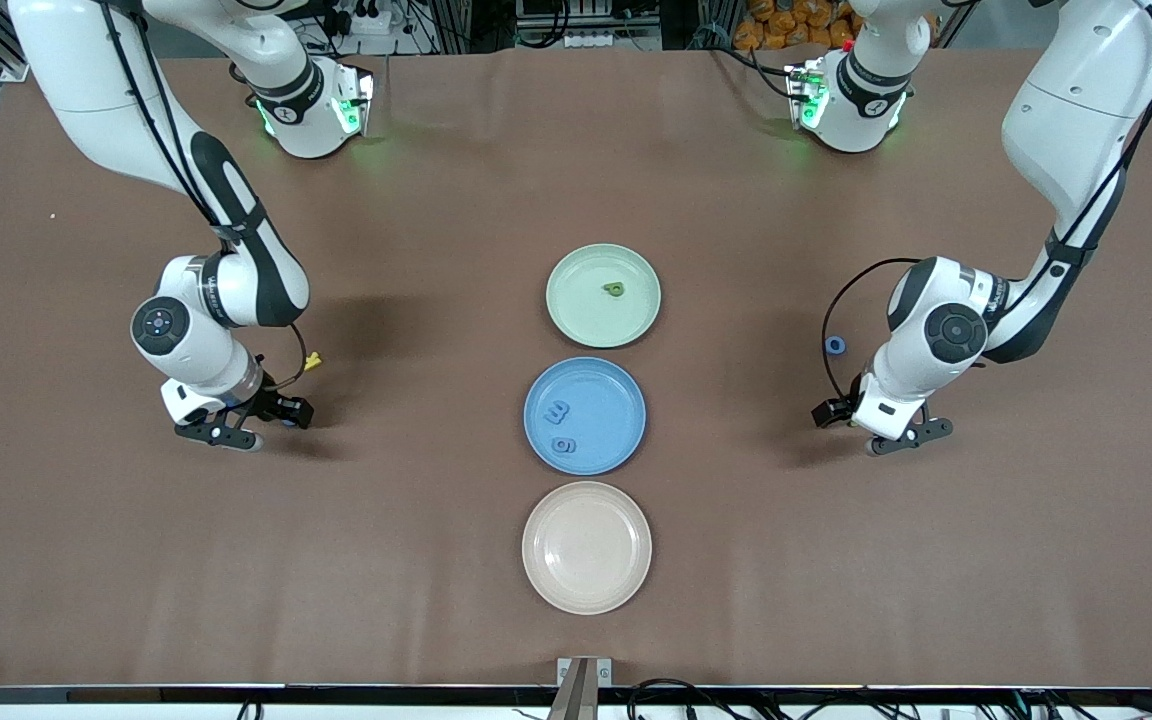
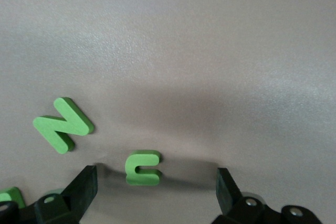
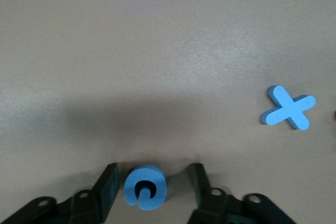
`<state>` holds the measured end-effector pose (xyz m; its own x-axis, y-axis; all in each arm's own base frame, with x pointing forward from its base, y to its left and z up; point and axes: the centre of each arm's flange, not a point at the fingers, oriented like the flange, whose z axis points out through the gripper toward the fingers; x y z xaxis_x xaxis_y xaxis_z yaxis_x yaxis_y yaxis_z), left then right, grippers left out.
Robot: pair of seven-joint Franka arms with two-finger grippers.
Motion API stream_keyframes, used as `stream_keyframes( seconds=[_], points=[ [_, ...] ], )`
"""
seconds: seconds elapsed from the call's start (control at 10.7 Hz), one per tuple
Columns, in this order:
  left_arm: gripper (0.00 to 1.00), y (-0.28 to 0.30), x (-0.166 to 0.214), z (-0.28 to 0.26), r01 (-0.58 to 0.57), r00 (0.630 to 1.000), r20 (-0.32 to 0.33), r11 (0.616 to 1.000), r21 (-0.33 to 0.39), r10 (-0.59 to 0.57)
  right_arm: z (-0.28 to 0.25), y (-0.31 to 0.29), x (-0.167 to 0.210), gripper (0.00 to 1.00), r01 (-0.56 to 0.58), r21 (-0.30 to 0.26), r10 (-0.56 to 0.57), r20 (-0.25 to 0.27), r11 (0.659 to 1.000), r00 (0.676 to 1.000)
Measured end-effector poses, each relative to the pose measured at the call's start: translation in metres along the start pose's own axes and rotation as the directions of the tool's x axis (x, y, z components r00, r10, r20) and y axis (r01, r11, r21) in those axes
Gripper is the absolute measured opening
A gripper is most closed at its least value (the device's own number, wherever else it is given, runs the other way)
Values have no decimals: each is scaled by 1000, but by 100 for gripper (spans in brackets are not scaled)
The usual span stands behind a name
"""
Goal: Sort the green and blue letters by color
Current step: 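Grasp the green c with the left gripper while the right gripper carries blue c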
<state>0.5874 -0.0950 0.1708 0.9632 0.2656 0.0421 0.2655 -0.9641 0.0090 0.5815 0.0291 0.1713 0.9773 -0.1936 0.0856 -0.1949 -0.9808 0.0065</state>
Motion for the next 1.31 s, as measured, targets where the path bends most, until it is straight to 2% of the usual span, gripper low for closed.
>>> stream_keyframes(
  seconds=[0.19, 0.28, 0.47, 0.75, 1.03, 1.31],
  points=[
    [100, -1, 1, -3, 2, 1000, -5, 1000, 0, -2, -4, -5, 1, 38, 6, 7, -6, -7, 1000, 1000],
    [100, -1, 2, -3, 2, 1000, -6, 1000, 1, -2, -4, -5, 1, 34, 6, 8, -6, -8, 1000, 1000],
    [100, -2, 2, -4, 3, 1000, -7, 1000, 0, -3, -6, -9, 3, 34, 10, 13, -10, -9, 1000, 1000],
    [100, -3, 3, -4, 5, 1000, -8, 1000, 1, -5, -29, -30, 22, 34, -2, 14, 1, 61, 1000, 998],
    [100, -3, 3, -4, 6, 1000, -7, 1000, 3, -6, -56, -72, 34, 34, -118, 47, 116, 45, 992, 992],
    [100, -4, 3, -3, 6, 1000, -6, 1000, 4, -6, -81, -152, 30, 34, -216, 118, 215, 22, 969, 976]
  ],
)
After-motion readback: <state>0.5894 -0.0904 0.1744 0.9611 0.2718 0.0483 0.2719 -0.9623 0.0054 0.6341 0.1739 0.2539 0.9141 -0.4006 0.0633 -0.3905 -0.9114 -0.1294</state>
